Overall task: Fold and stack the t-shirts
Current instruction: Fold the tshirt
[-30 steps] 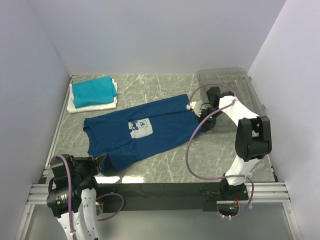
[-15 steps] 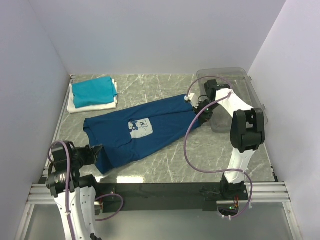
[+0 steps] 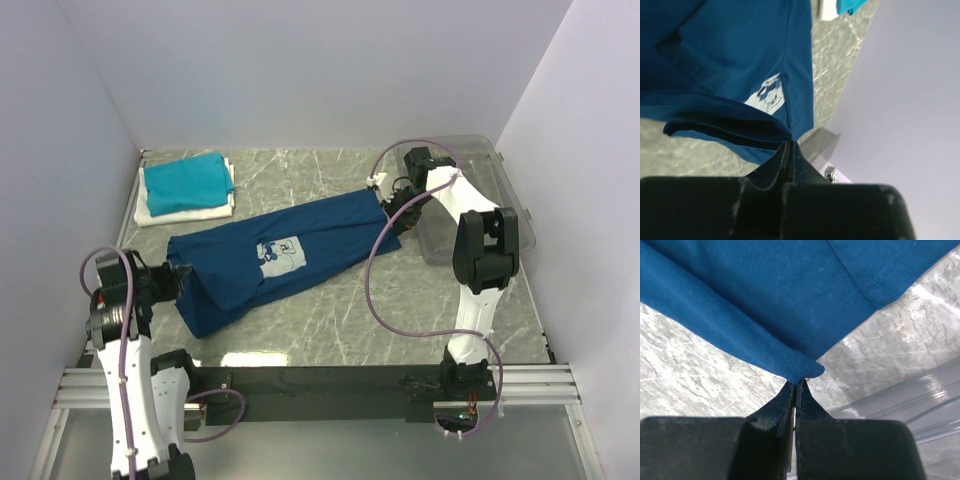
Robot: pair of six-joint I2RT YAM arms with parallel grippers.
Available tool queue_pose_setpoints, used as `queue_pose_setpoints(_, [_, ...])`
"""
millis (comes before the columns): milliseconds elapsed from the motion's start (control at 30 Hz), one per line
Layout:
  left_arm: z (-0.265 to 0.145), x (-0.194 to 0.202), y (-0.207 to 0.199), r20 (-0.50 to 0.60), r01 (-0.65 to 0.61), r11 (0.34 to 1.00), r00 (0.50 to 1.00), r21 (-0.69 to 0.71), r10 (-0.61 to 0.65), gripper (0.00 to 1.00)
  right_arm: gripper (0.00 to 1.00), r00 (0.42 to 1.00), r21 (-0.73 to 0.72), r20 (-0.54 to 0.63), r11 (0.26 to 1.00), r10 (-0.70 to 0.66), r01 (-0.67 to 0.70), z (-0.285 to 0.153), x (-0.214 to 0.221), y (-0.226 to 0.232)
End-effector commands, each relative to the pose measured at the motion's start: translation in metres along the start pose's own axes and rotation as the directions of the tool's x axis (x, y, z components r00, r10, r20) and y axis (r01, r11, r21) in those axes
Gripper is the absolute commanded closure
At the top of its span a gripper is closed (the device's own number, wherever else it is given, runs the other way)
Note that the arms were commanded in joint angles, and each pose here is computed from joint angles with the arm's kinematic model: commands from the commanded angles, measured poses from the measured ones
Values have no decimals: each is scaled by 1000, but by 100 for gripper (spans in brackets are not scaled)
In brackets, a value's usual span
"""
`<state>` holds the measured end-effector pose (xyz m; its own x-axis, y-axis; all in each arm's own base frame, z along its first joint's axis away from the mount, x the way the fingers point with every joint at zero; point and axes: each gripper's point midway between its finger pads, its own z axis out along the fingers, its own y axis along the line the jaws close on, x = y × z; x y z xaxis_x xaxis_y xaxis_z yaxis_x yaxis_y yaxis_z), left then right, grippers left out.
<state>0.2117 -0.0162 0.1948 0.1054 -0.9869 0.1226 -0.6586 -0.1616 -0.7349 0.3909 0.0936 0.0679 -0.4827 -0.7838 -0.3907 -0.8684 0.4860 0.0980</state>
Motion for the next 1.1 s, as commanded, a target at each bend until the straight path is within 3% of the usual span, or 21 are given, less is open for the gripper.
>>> queue_pose_setpoints(0, [-2, -11, -43, 67, -89, 990, 994, 113, 81, 100, 100, 1000, 35, 14, 999, 2, -2, -4, -11, -9])
queue_pose_setpoints(400, [39, -19, -79, 50, -191, 976, 981, 101, 187, 100, 100, 1000, 7, -5, 1000, -10, 10, -3, 0, 2])
queue_pose_setpoints(600, [45, -23, -98, 61, -243, 964, 970, 107, 237, 100, 100, 998, -67, -7, 996, -55, 54, -10, 13, 31])
queue_pose_setpoints(1067, [62, -27, -100, 55, -269, 958, 963, 94, 265, 100, 100, 998, -88, 61, 996, -12, 17, -27, 13, 59])
